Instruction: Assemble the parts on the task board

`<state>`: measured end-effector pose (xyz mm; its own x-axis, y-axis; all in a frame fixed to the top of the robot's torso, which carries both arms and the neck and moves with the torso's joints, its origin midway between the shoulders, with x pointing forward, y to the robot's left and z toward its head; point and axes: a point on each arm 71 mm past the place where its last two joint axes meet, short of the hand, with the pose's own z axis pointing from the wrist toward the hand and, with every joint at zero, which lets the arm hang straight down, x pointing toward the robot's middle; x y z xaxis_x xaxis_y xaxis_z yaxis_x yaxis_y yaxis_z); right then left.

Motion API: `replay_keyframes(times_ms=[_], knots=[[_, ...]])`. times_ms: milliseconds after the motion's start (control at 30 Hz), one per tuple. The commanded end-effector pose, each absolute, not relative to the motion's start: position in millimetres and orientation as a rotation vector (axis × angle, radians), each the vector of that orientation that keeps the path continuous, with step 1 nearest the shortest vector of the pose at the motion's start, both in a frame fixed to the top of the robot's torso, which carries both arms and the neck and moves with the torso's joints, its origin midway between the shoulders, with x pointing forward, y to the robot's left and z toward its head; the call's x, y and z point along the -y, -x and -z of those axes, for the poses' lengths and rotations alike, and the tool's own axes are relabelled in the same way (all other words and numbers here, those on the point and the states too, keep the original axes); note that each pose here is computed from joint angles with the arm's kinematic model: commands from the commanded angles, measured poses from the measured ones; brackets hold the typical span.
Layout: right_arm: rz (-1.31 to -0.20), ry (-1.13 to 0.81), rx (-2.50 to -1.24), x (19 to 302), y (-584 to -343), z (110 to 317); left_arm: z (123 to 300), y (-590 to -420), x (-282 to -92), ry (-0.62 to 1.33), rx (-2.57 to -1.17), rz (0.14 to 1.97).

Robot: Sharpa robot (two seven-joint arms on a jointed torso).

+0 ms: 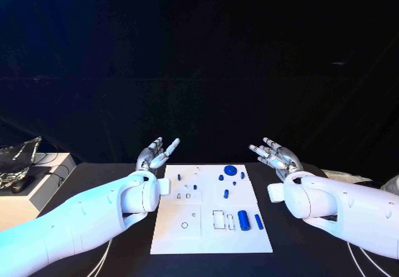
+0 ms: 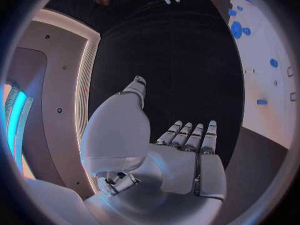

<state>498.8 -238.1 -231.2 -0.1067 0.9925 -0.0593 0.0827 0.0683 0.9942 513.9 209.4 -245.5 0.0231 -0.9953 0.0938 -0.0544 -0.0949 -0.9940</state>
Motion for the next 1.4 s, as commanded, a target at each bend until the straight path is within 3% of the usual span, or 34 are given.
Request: replay_keyframes(times_ms=[33, 200, 233, 833, 1400], knots=[[-1.293, -1.135, -1.525, 232.7, -500.5, 233.2, 246.6, -515.4, -202.0, 1.303, -1.261, 1.312], [-1.295, -1.126, -1.551, 236.4, -503.0, 233.3, 246.6, -515.4, -202.0, 1.303, -1.261, 1.312], [-1.214, -0.92, -1.514, 246.8, -507.3, 225.9, 251.0, -511.7, -204.3, 1.303, -1.261, 1.332], [-0.867, -0.113, -1.56, 225.5, -523.1, 208.9, 223.5, -481.2, -210.4, 1.081, -1.358, 1.528], [-0.514, 0.264, -1.58, 198.2, -548.3, 179.7, 185.6, -458.2, -204.1, 0.972, -1.374, 1.623]])
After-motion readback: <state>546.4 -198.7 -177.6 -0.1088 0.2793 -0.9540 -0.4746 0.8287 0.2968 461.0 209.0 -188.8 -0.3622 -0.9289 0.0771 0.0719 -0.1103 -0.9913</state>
